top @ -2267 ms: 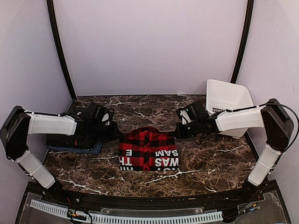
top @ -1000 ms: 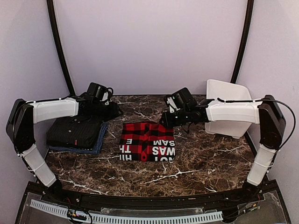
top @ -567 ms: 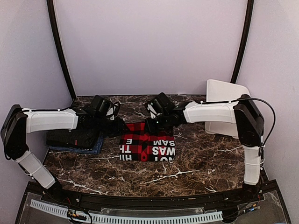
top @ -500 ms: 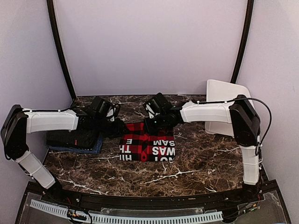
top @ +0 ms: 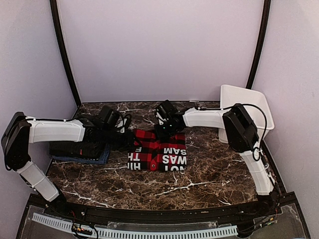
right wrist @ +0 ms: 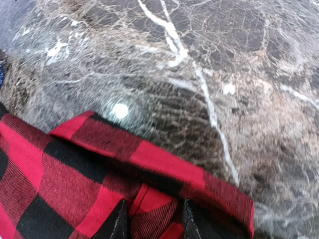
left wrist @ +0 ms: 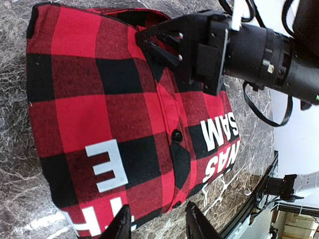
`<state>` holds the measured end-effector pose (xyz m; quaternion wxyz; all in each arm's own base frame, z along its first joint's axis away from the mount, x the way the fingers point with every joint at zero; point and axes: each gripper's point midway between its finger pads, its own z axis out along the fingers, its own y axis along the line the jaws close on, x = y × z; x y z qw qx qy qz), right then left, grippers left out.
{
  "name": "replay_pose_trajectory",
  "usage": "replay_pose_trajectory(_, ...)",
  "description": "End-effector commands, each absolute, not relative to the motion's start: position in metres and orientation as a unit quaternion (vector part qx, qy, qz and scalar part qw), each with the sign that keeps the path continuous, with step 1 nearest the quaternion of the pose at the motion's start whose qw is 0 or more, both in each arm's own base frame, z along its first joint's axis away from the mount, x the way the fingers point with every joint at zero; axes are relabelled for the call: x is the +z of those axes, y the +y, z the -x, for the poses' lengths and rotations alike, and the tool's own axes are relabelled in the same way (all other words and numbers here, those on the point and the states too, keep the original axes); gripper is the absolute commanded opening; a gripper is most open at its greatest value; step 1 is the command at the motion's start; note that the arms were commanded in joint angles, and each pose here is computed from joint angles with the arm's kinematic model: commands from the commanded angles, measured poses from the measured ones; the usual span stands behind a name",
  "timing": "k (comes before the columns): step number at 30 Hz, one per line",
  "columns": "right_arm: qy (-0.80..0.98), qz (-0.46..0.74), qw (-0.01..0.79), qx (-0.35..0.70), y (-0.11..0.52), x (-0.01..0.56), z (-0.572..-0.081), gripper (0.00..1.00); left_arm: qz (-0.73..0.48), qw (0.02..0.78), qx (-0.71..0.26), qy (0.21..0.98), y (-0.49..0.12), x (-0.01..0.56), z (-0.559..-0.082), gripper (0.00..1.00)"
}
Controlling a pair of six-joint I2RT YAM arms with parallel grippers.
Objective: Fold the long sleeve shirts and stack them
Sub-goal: Smooth out the square-folded shirt at the center of the board.
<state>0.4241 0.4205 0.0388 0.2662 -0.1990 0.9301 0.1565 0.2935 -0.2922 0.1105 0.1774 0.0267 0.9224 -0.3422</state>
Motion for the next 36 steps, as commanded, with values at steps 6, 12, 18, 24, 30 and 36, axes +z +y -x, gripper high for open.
replay_pose_trajectory(6, 0.929, 0.214, 0.244, 0.179, 0.431, 0.028, -0.435, 0.37, -0.059, 0.164, -0.346, 0.922, -0.314, 0.093, -0.294, 0.36)
replay_pose_trajectory(12, 0.923, 0.216, 0.256, 0.19, 0.436, 0.053, -0.443, 0.4, -0.048, 0.131, -0.316, 0.938, -0.314, 0.049, -0.295, 0.36)
replay_pose_trajectory(18, 0.913, 0.22, 0.282, 0.198, 0.431, 0.102, -0.435, 0.43, -0.027, 0.125, -0.302, 0.945, -0.311, 0.038, -0.298, 0.35)
replay_pose_trajectory(24, 0.901, 0.226, 0.31, 0.203, 0.412, 0.151, -0.389, 0.42, -0.018, 0.144, -0.317, 0.937, -0.31, 0.064, -0.299, 0.35)
replay_pose_trajectory(30, 0.9, 0.224, 0.299, 0.223, 0.4, 0.154, -0.33, 0.32, -0.017, 0.169, -0.336, 0.926, -0.312, 0.093, -0.303, 0.35)
replay_pose_trajectory(36, 0.914, 0.218, 0.266, 0.217, 0.395, 0.115, -0.303, 0.28, -0.016, 0.189, -0.324, 0.927, -0.313, 0.096, -0.315, 0.35)
